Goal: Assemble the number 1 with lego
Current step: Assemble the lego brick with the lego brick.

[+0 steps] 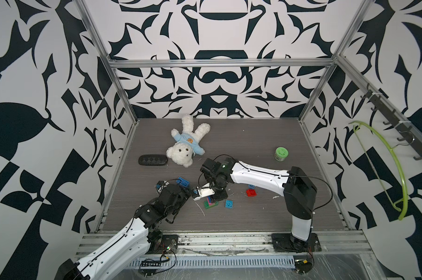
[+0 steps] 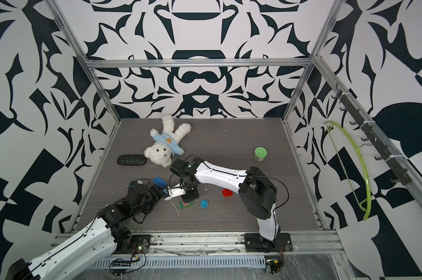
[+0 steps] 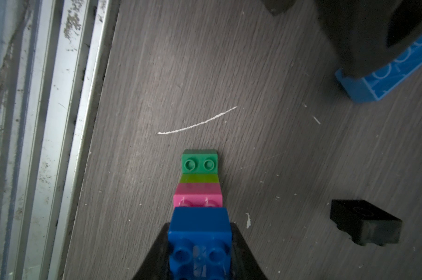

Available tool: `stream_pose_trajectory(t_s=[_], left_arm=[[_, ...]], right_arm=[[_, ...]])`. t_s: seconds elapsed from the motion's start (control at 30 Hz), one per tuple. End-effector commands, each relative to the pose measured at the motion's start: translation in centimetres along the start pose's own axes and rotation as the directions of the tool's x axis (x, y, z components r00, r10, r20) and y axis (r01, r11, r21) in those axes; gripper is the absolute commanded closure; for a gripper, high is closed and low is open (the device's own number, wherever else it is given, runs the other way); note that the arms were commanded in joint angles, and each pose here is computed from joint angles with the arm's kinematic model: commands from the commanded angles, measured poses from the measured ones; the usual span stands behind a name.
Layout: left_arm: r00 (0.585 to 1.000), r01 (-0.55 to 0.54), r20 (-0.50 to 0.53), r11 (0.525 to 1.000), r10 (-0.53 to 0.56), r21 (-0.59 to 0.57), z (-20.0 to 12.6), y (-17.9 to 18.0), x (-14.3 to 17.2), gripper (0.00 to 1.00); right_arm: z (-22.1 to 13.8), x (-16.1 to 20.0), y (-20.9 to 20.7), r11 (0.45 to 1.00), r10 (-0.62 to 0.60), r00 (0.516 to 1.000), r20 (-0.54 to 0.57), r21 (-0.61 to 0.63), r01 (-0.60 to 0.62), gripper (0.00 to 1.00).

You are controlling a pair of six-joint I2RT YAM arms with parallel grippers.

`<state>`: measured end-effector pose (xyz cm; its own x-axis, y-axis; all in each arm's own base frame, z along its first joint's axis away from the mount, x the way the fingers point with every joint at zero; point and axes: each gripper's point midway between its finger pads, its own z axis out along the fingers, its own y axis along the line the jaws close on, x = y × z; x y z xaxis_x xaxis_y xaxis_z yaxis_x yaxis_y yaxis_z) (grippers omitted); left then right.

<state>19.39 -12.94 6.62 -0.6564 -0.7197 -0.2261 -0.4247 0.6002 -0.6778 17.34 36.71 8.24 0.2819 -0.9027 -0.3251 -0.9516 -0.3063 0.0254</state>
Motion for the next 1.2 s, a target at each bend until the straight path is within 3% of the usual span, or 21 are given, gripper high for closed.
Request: stream_pose_trajectory(t_s=[0.0, 0.53, 0.7, 0.87, 0.97, 1.17], left_arm=[[1.000, -0.001, 0.004, 1.000, 0.001, -0.024, 0.1, 0.8, 0.0, 0.26], [1.000, 0.001, 0.004, 1.000, -0.001, -0.026, 0.1, 1.0, 0.0, 0.26], [1.000, 0.003, 0.004, 1.000, -0.003, -0.023, 0.0, 1.0, 0.0, 0.26], [1.000, -0.010, -0.005, 1.000, 0.009, -0.013, -0.2, 0.6, 0.0, 0.26], [1.000, -0.018, -0.011, 1.000, 0.018, -0.010, -0.3, 0.4, 0.1, 0.26], [0.997, -0.056, -0.045, 0.998, 0.056, -0.004, -0.8, 0.0, 0.5, 0.23]], right_arm=[[-0.3, -0.2, 0.5, 1.000, 0.012, 1.000, -0.009, -0.022, -0.012, 0.90], [0.9, 0.1, 0.9, 0.998, 0.018, 0.998, -0.059, -0.056, -0.021, 0.83], [0.7, 0.0, 0.4, 0.999, 0.028, 0.998, -0.062, -0.031, -0.030, 0.68], [-1.1, -1.7, -0.1, 0.999, 0.032, 0.999, 0.008, 0.003, -0.032, 0.54], [-2.4, -2.7, -0.2, 0.999, 0.026, 0.998, 0.056, 0.029, -0.028, 0.36], [-5.9, -4.2, 0.6, 0.996, 0.060, 0.982, 0.180, 0.055, -0.071, 0.31]])
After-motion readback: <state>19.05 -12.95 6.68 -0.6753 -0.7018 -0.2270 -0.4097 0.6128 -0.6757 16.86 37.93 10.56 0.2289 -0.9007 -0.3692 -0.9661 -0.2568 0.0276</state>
